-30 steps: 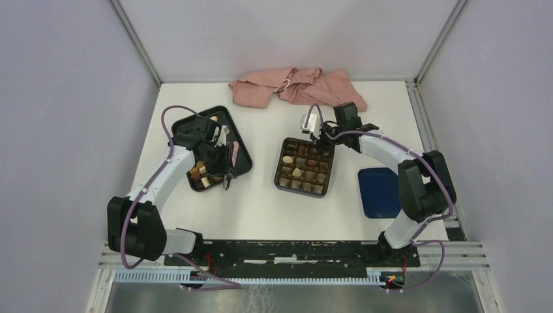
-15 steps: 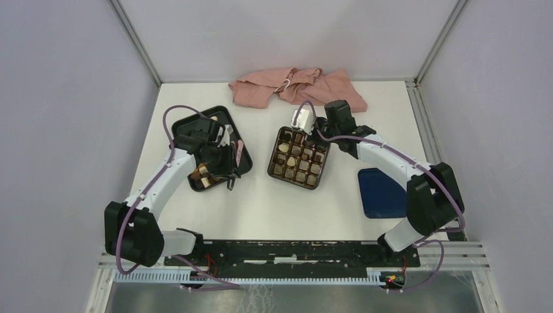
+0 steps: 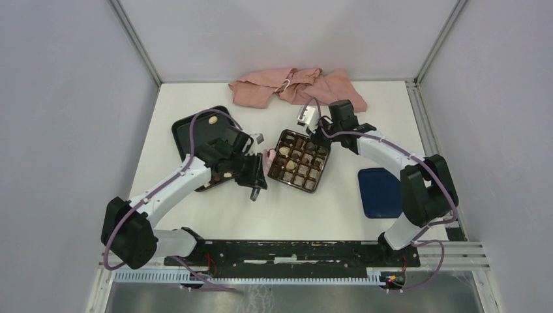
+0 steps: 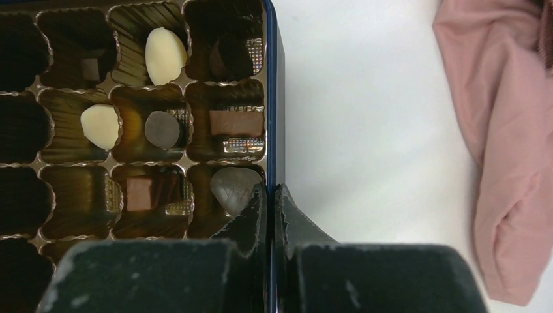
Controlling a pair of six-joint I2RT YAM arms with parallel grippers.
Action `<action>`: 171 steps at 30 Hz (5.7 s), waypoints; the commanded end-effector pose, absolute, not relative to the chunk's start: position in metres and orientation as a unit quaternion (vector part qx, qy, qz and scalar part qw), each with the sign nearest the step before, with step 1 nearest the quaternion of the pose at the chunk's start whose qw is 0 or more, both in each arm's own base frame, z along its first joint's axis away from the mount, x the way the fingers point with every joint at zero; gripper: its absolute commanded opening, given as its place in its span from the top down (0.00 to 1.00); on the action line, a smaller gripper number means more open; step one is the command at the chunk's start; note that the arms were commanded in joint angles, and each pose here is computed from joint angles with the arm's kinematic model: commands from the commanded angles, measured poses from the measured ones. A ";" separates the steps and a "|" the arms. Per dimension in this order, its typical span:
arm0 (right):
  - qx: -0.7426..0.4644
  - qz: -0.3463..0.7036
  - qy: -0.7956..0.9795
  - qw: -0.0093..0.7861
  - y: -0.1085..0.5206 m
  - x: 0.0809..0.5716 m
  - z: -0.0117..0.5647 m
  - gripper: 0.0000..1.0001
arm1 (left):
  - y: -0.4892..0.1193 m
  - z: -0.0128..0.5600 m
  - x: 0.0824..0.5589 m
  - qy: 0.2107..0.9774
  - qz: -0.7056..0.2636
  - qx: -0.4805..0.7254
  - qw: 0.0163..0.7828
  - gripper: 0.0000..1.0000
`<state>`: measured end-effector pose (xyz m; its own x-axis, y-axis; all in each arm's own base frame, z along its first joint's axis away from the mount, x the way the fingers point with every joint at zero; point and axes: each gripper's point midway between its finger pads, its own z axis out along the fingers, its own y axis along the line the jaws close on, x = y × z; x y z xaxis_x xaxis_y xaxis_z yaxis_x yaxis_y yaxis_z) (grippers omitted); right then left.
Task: Pack the chocolate
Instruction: Adjust the packing box at the center of the board, then pick up the fake chocolate from the plate.
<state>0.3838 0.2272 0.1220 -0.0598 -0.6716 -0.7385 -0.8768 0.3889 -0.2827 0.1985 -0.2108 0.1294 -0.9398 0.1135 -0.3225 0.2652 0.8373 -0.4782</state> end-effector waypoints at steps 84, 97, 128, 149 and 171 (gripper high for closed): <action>-0.517 0.202 0.735 0.388 0.197 0.398 0.115 0.45 | -0.144 0.140 0.238 0.975 -0.109 0.035 0.191 0.59; -0.542 0.232 0.689 0.422 0.206 0.375 0.159 0.41 | -0.107 0.118 0.217 0.993 -0.048 0.007 0.106 0.59; -0.552 0.273 0.661 0.428 0.216 0.359 0.171 0.41 | -0.090 0.078 0.235 1.000 -0.004 0.003 0.008 0.57; -0.553 0.278 0.659 0.427 0.217 0.357 0.172 0.41 | -0.084 0.059 0.241 1.000 0.013 0.000 -0.027 0.55; -0.554 0.281 0.656 0.429 0.218 0.356 0.174 0.41 | -0.104 0.067 0.259 0.999 -0.039 0.003 -0.018 0.70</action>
<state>0.3570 0.2160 0.1549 -0.0779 -0.5091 -0.8572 -0.9671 0.2475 -0.0591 0.2454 -0.0974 0.0578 -0.9963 -0.0397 0.0757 -0.0420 0.9987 -0.0293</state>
